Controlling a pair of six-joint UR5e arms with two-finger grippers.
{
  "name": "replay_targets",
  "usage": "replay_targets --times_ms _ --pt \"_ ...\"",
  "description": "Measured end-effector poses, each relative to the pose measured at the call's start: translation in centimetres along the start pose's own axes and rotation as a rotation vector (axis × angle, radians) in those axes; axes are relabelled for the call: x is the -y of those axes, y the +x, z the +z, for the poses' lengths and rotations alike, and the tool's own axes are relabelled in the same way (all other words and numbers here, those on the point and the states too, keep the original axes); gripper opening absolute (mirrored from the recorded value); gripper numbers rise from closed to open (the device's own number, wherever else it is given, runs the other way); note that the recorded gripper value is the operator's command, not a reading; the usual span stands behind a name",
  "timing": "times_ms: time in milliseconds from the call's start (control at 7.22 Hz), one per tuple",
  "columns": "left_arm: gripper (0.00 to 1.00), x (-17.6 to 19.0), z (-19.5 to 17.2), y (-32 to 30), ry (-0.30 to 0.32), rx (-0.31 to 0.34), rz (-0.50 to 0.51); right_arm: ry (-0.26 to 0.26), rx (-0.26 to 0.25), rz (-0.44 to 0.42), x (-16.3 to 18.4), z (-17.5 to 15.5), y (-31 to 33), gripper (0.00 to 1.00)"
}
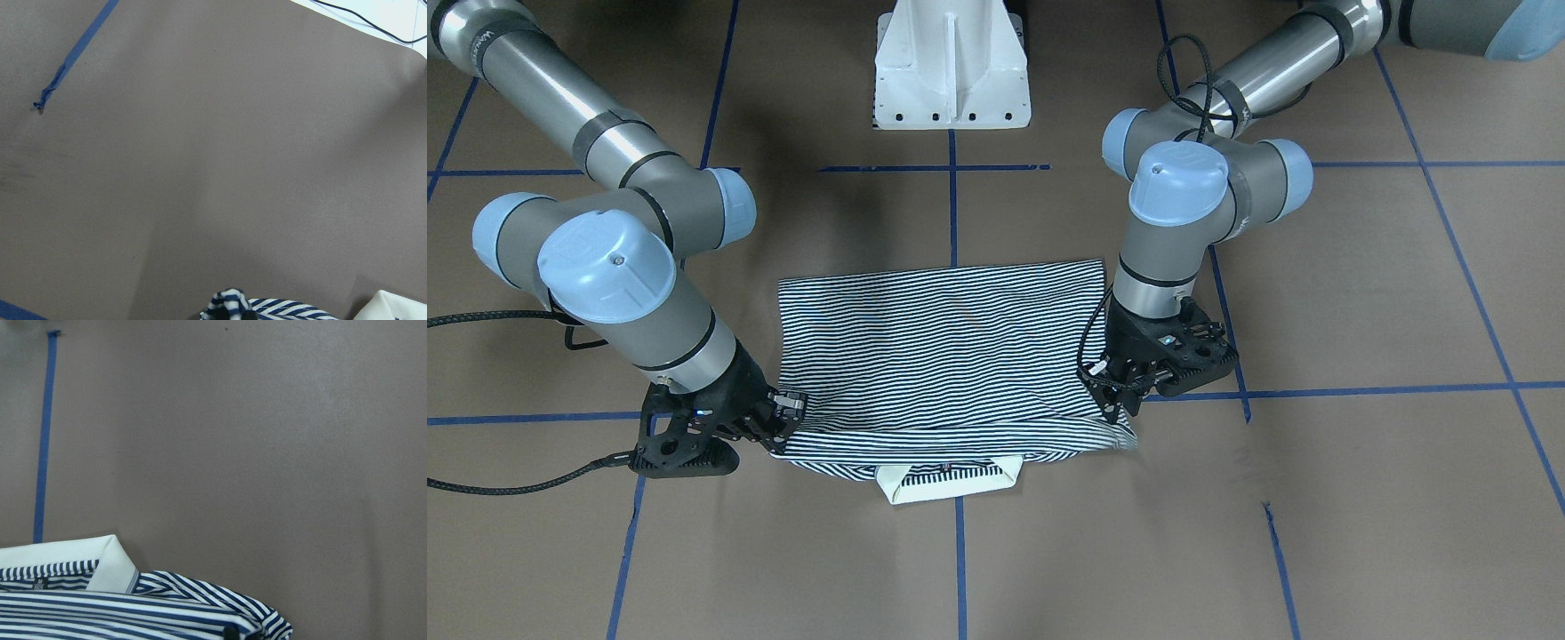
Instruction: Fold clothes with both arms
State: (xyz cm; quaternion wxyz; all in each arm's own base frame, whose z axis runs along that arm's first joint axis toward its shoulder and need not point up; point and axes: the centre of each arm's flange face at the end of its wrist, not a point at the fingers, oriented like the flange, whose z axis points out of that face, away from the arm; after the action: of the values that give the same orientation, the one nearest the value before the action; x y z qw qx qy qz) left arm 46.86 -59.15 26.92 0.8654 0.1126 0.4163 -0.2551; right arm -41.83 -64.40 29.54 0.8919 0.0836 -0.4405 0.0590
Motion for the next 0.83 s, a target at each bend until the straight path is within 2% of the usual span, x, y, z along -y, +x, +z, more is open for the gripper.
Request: replay_targets --times_ms 277,554,831 --pt "1.0 0.0 0.2 -0.2 -0.001 0.006 0.003 -0.011 0.004 0.004 -0.2 0.0 0.4 1.0" --pt "1.0 0.0 -0.2 -0.3 0.0 0.003 0.004 -0.063 0.051 0.01 -1.7 -1.1 1.4 1.0" --pt "1.0 -0.3 -1.7 0.3 0.0 -0.02 0.005 -0.103 0.072 0.04 -7.7 -2.2 5.0 1.0"
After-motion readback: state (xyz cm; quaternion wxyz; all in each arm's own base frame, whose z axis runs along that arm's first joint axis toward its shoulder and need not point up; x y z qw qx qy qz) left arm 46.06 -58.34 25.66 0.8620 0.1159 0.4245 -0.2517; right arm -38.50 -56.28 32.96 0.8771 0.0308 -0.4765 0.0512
